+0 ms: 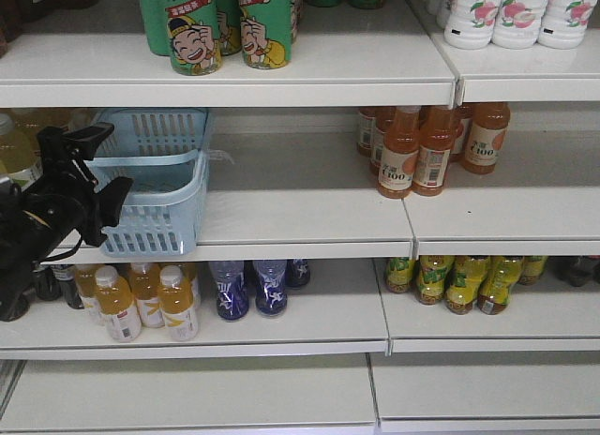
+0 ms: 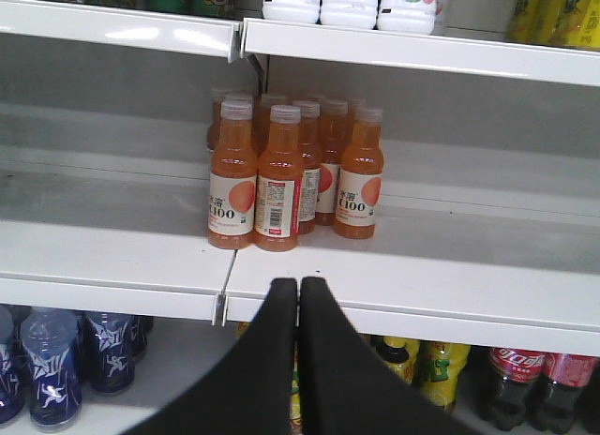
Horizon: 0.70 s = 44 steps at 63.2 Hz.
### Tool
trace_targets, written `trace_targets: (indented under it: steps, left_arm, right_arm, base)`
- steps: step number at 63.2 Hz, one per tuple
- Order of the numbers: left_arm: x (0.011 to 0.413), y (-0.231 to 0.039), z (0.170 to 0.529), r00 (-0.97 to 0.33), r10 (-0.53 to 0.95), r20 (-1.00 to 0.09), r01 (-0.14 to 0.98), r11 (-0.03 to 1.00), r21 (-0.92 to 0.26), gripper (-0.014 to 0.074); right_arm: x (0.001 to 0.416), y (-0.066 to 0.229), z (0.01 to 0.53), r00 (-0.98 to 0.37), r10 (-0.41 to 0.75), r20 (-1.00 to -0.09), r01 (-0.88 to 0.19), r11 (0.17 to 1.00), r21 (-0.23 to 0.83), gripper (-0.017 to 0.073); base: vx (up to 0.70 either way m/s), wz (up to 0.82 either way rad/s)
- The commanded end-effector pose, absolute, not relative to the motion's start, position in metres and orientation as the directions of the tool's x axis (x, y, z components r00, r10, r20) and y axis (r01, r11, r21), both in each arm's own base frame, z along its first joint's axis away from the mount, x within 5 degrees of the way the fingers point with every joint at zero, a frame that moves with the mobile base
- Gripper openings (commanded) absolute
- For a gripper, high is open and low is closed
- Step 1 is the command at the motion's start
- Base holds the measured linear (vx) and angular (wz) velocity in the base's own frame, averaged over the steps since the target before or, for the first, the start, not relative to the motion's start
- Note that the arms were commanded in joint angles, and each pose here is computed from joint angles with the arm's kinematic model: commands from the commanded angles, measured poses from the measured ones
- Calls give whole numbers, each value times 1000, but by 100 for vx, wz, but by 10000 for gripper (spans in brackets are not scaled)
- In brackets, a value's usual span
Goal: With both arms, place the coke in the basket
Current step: 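Lower the open left gripper around the basket handle and close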
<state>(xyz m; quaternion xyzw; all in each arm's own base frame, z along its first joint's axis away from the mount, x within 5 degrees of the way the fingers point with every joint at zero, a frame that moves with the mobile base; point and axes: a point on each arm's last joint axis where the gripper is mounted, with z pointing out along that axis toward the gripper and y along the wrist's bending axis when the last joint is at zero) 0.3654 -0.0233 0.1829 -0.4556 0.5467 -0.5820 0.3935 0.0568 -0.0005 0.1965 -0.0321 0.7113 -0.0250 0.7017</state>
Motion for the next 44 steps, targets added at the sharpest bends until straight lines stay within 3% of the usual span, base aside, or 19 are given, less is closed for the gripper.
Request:
trace_targets:
  steps: [1, 44]
  left_arm:
    - [370, -23, 209, -285, -954, 88, 75, -114, -991, 594]
    - [393, -21, 208, -268, -960, 80, 56, -98, -994, 581]
  right_arm:
    - [57, 1, 197, 46, -101, -994, -21, 995, -102, -5]
    - [57, 1, 197, 46, -101, -994, -21, 995, -102, -5]
  base:
    - [0, 0]
    - [0, 0]
